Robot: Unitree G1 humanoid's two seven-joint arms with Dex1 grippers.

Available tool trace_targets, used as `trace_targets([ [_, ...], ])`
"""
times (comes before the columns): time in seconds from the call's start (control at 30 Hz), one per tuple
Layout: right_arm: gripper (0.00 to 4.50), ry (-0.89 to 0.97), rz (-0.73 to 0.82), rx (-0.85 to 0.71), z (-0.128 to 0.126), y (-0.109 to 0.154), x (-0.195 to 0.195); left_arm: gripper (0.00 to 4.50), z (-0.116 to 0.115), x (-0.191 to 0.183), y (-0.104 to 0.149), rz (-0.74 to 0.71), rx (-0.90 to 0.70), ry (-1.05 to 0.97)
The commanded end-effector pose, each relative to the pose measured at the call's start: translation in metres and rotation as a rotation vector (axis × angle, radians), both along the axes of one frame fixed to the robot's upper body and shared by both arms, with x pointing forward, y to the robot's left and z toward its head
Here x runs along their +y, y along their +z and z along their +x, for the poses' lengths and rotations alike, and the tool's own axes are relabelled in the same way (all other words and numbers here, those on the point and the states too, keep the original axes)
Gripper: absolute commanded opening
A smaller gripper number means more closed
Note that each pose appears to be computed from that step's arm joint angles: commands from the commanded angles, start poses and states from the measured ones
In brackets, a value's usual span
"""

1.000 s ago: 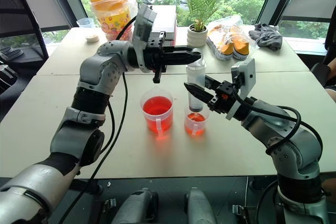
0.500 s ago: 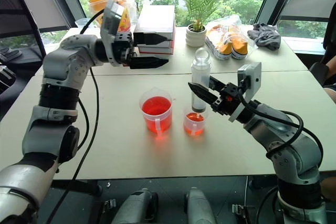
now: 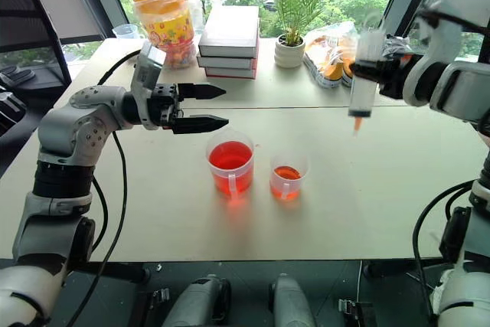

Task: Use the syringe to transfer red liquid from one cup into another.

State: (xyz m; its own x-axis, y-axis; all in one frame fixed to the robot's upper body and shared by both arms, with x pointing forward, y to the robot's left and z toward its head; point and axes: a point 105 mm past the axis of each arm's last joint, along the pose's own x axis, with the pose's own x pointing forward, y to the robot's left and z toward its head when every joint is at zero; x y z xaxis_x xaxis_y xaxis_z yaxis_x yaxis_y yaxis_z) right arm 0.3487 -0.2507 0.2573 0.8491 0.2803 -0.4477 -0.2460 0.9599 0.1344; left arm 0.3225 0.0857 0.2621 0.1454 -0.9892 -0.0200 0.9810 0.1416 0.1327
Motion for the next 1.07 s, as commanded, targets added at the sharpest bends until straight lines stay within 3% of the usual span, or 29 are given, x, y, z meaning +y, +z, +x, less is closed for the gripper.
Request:
trace_targets([
  [0.03,1.41,0.014,-0.086,0.139,-0.002,-0.021,-0.011,4.43,-0.006,0.003,0.008,-0.017,-0.040,0.000],
  [0.23,1.41,0.019,-0.128,0.367,0.002,-0.072,-0.019,4.43,-0.008,0.006,0.002,-0.010,-0.040,0.020],
  [0.37,1.41,0.019,-0.156,0.430,0.010,-0.104,-0.024,4.43,-0.014,0.008,-0.001,-0.008,-0.029,0.034],
  [0.4,2.45,0.020,-0.148,0.438,0.011,-0.107,-0.023,4.50,-0.016,0.007,0.001,-0.014,-0.025,0.033],
  [0.53,4.46,0.031,-0.129,0.450,0.013,-0.112,-0.023,4.50,-0.021,0.008,0.002,-0.013,-0.016,0.041],
  [0.63,4.46,0.045,-0.125,0.419,0.012,-0.101,-0.024,4.50,-0.022,0.010,0.002,-0.004,-0.012,0.050],
  [0.77,4.46,0.142,-0.193,0.259,0.000,-0.057,-0.021,4.50,-0.025,0.014,0.001,0.012,-0.005,0.064],
  [0.93,4.46,0.512,-0.177,-0.080,-0.060,0.012,0.026,4.50,-0.030,0.025,-0.007,0.067,0.002,0.096],
  [1.07,4.46,0.603,-0.207,-0.175,-0.095,0.015,0.038,4.50,-0.031,0.031,-0.014,0.082,0.030,0.120],
])
